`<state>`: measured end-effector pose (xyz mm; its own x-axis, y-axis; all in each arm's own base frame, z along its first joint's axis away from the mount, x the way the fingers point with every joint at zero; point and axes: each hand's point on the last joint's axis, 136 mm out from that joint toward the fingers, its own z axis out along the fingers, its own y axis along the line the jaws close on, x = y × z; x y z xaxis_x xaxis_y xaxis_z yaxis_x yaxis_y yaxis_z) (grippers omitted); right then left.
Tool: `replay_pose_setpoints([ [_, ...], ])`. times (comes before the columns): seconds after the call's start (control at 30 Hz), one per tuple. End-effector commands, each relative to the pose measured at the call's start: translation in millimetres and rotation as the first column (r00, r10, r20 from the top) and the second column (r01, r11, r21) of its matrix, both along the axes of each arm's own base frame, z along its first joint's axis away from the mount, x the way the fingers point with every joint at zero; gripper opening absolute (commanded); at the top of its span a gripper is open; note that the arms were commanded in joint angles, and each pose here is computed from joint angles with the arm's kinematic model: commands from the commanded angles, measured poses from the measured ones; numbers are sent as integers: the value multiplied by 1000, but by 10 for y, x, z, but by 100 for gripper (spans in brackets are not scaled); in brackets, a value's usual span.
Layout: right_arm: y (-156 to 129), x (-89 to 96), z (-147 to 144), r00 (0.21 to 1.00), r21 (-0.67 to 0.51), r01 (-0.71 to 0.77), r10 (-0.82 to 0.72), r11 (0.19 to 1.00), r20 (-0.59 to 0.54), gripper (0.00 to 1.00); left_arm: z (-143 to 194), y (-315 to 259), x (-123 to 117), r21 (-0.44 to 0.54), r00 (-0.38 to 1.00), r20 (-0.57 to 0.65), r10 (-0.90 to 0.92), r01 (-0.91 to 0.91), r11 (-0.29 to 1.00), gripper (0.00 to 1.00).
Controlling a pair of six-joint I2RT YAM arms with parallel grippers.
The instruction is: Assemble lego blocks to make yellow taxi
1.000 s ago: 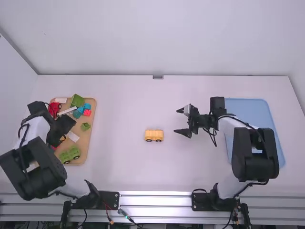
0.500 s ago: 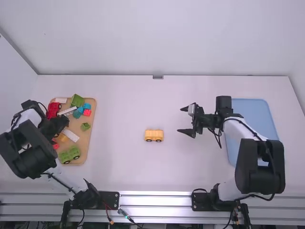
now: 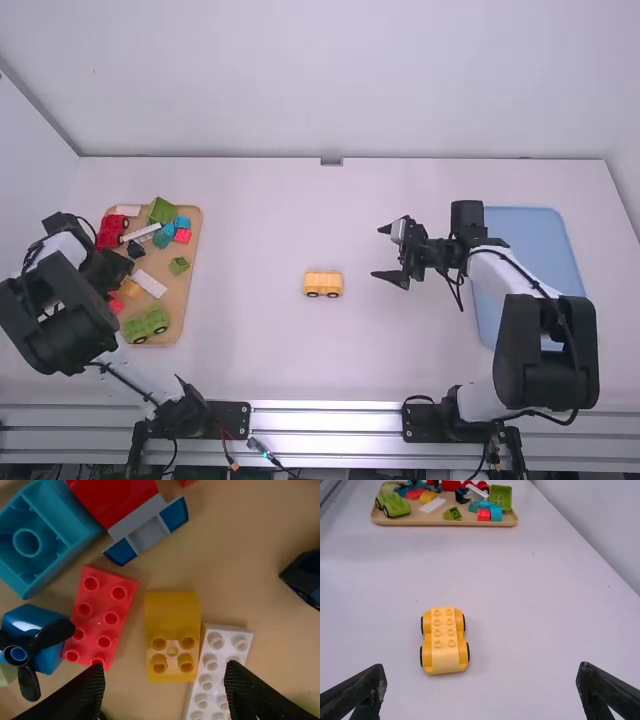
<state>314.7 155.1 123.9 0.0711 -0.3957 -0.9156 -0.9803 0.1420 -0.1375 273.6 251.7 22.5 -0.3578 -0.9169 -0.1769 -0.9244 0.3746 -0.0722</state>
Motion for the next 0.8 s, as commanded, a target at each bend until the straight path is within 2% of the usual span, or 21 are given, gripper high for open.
replay_pose_setpoints([
  [0.0,-5,43,129,999,6,2,-2,1000,32,99,-95,-9,-125,-12,999,-29,22,-22,1000,62],
  [0.33,-5,34,125,1000,6,2,-2,1000,26,99,-222,-59,-158,-13,1000,-24,17,-18,1000,51],
  [0.77,-2,17,117,1000,6,1,-1,1000,14,99,-257,-51,-159,-2,1000,-19,-6,6,1000,50],
])
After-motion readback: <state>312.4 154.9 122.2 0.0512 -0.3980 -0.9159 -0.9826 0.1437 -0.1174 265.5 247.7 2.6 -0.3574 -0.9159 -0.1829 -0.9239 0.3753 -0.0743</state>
